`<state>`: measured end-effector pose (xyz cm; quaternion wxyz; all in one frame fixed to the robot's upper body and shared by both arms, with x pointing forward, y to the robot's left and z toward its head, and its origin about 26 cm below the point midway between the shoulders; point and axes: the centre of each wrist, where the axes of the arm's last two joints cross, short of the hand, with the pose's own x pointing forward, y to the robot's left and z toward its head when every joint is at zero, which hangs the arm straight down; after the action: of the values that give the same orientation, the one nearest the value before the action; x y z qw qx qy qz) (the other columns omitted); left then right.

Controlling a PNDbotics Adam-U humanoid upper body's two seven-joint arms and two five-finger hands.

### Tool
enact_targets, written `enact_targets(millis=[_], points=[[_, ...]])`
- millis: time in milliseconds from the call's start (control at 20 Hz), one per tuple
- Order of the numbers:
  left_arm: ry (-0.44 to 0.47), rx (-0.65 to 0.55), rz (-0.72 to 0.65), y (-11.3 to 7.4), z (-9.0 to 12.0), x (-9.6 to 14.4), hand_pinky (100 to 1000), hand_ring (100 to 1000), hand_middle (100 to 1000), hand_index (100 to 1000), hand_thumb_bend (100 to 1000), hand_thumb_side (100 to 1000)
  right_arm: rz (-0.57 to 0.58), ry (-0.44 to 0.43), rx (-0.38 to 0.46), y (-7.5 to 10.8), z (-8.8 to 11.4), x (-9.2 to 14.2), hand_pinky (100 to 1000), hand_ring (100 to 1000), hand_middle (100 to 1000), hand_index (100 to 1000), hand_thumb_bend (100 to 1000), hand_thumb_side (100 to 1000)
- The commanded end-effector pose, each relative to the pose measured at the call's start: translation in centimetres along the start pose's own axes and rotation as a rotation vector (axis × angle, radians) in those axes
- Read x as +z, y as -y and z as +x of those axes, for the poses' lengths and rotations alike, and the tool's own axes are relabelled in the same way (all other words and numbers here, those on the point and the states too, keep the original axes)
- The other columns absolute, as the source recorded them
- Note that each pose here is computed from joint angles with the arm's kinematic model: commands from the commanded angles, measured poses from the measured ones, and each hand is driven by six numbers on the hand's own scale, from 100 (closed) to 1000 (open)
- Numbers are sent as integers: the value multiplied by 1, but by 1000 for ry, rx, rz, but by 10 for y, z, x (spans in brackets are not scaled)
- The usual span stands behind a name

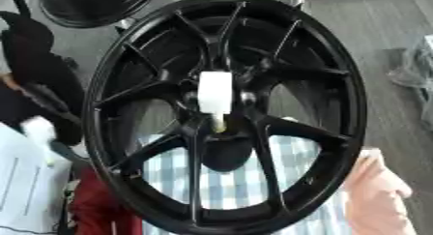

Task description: Pull the pin out of the wheel hub.

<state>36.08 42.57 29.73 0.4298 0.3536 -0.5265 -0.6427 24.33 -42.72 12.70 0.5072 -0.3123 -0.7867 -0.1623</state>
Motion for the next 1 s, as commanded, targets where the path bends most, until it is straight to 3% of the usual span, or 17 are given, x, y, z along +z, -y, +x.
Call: enact_targets(millis=[50,100,150,300,450,650,1000], points=[[-12,-16,20,-12,-4,9,891,828,778,914,233,460,0,36,5,3,9,-6,723,727,663,864,100,528],[-8,-3,27,-12,-3,8,886,820,769,902,170,412,1,37,5,3,9,-6,723,727,662,863,100,528],[-1,17,43,-12,-2,8,874,801,749,879,100,290,1,37,4,3,10,-6,723,727,662,863,100,528],[106,172,152,-14,9,3,841,760,712,831,100,246,-1,37,2,3,10,-6,723,727,662,863,100,528],[312,449,320,-15,31,-4,785,690,639,793,100,331,0,35,0,2,9,-5,723,727,661,863,100,528],[527,740,421,-13,68,-15,756,637,592,748,100,503,-1,36,-9,1,10,-5,722,727,660,863,100,527],[719,1142,428,-3,109,-41,759,636,599,767,100,582,1,42,-31,-2,12,-6,722,727,659,863,100,527]])
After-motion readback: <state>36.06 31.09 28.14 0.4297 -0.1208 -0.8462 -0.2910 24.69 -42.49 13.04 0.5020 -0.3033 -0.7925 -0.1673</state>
